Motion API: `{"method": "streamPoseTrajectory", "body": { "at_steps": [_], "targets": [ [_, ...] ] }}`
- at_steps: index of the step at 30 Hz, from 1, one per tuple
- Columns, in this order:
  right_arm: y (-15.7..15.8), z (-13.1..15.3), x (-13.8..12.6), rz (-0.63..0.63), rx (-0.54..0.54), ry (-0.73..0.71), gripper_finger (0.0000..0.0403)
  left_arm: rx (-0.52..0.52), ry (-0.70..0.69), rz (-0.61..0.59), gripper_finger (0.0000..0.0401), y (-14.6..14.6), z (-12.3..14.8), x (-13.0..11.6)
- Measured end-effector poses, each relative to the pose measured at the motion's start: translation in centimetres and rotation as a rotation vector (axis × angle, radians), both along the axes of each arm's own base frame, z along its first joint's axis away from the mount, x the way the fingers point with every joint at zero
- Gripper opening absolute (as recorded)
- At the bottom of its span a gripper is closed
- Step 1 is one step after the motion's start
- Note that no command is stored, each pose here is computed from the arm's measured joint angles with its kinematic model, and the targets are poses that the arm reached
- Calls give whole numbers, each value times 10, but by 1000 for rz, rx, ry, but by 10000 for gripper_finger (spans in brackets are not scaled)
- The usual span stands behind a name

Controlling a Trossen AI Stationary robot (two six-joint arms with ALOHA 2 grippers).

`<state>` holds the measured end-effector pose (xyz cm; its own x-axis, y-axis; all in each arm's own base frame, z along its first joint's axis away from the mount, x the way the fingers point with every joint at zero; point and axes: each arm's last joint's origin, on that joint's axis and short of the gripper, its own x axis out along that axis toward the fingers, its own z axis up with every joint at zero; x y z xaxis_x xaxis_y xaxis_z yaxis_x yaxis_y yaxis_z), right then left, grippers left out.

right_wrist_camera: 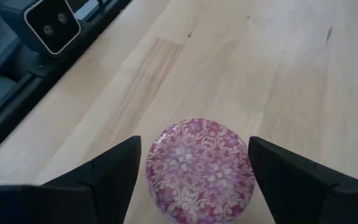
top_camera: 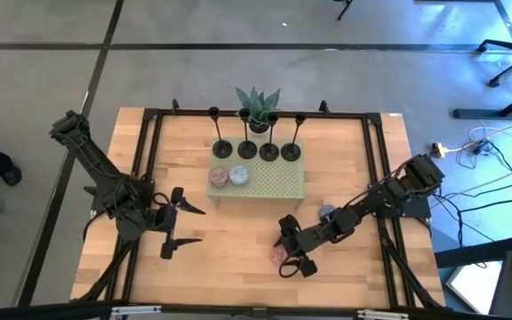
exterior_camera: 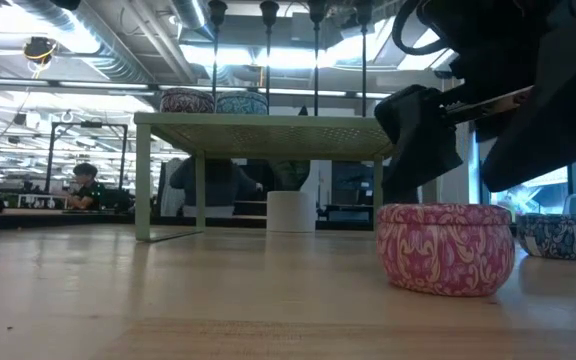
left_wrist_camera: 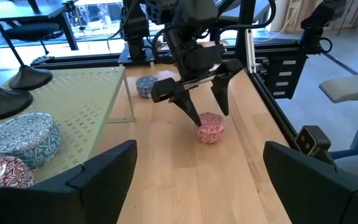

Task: Pick & Place candle stick holders
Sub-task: Put the pink scented candle on the shelf

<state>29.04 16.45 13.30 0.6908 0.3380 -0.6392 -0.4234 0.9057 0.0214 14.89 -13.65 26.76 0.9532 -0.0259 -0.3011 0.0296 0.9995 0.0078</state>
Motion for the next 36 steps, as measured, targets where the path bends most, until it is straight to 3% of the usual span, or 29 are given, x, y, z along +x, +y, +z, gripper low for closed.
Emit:
{"method": "streamPoseTrajectory", "body": {
  "at_steps": [10,20,26,36],
  "targets": [
    [1,-5,1,-15,41,30,301,0,0,-1,347,0,0,0],
    [0,-8,1,-18,33,40,301,0,1,-1,347,0,0,0],
    [0,-5,4,-31,7,-25,301,0,1,-1,347,0,0,0],
    [-2,-8,3,-59,14,17,301,0,1,-1,347,0,0,0]
  ]
}}
